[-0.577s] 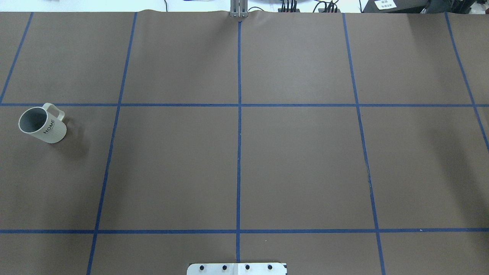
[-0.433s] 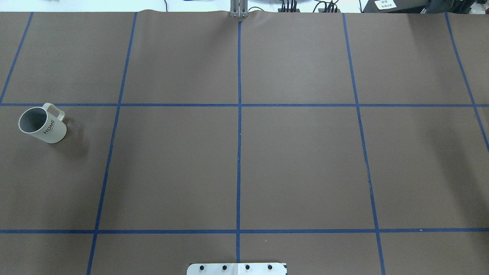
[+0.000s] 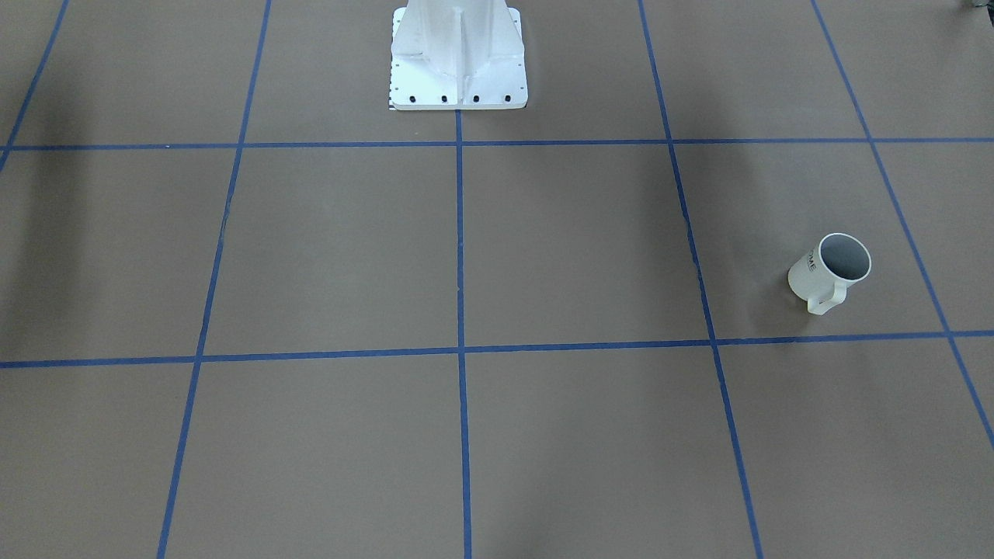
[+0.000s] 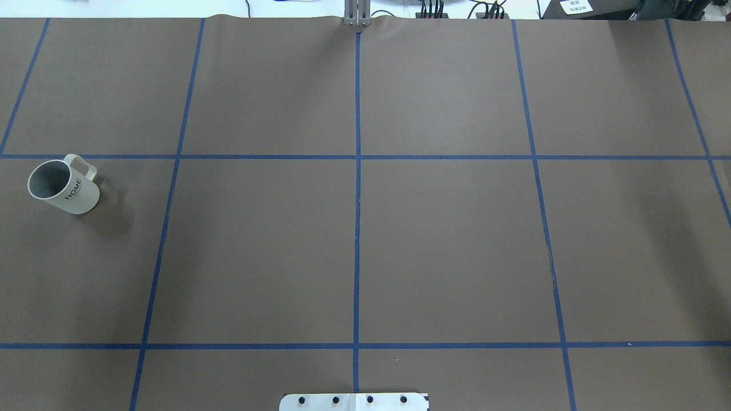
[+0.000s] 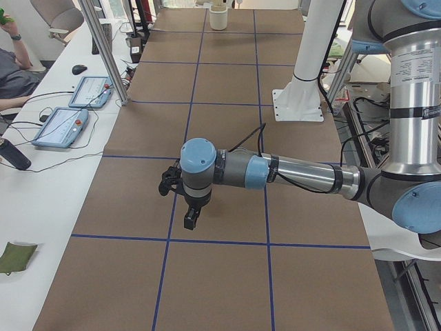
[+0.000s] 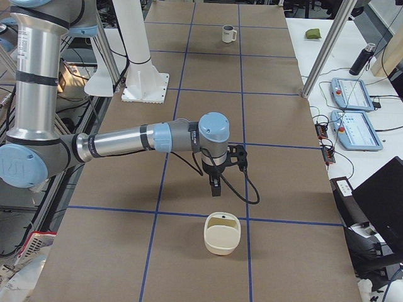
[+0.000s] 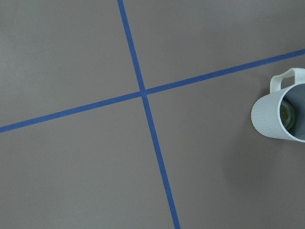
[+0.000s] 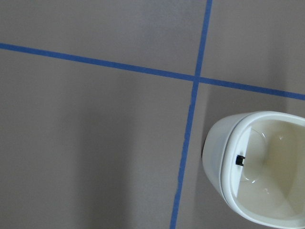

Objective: Left arm hands cup to right arm to dump lemon

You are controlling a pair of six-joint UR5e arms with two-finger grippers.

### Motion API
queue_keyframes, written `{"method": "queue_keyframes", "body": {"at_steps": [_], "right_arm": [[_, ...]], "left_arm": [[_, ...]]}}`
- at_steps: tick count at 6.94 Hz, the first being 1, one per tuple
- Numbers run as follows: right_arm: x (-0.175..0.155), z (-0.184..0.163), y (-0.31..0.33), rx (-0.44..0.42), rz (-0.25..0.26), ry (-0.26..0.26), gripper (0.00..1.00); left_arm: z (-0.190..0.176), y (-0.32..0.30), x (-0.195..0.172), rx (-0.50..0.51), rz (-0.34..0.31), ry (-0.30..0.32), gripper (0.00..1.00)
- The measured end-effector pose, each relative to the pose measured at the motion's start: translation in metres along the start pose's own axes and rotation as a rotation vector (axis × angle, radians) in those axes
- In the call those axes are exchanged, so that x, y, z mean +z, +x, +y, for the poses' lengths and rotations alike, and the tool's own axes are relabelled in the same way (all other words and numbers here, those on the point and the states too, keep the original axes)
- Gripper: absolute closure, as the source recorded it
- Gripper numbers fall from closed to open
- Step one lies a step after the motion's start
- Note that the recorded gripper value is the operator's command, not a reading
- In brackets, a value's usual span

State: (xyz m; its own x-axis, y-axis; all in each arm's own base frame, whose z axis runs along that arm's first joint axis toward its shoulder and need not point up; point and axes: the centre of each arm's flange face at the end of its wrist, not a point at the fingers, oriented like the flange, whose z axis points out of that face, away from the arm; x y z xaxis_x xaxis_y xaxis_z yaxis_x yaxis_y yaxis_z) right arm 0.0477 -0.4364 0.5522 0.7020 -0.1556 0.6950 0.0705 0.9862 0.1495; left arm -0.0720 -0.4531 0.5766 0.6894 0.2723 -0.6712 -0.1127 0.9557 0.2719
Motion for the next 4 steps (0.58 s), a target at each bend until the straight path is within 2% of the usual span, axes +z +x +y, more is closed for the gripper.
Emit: {"method": "queue_keyframes", "body": {"at_steps": [1, 2, 4], "right_arm": [[-0.005, -0.017, -0.02, -0.027, -0.059, 0.016, 0.0], [-0.009, -0.038, -0.044, -0.073, -0.095, 0.027, 0.0], [-0.012, -0.079, -0.1, -0.19, -0.129, 0.04, 0.02]], "left_arm": [[-0.006, 0.003, -0.001, 0.012, -0.001, 0.007, 0.0], [-0.023, 0.01, -0.001, 0.034, -0.001, 0.016, 0.0], [-0.052, 0.035, 0.007, 0.044, 0.008, 0.036, 0.0]]}}
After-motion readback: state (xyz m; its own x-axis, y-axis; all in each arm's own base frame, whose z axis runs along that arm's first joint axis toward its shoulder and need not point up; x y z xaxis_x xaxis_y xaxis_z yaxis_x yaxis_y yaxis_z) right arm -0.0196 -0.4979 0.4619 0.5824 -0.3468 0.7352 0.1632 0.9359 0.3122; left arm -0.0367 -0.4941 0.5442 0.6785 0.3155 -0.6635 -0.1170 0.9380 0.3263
